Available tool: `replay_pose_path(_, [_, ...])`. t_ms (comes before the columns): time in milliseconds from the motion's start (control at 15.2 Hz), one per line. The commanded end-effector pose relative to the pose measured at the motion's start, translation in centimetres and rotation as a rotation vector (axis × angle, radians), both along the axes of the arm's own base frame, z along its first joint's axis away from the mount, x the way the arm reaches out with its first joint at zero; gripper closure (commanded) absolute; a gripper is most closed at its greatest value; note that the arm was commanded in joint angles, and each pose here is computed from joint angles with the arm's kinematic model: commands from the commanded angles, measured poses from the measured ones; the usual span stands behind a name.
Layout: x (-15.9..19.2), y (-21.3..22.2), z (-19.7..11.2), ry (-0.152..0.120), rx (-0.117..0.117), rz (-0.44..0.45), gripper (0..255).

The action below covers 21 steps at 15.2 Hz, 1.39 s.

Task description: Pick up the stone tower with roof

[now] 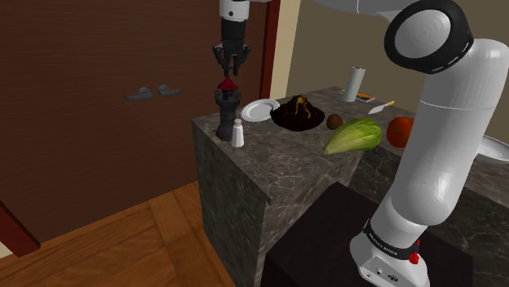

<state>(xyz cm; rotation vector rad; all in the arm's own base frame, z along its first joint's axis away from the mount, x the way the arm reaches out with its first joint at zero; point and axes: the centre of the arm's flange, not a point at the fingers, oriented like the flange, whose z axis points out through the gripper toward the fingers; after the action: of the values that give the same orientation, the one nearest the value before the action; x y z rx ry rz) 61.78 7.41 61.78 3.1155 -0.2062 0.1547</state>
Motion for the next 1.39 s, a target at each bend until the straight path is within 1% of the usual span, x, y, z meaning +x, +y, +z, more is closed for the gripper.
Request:
replay_pose_path(0, [0.0,0.0,0.0,0.000,0.000,0.000,255])
replay_pose_path(462, [0.0,0.0,0.0,0.000,0.000,0.000,255])
replay_pose_path(1320, [0.0,0.0,6.9,0.000,0.000,0.000,255])
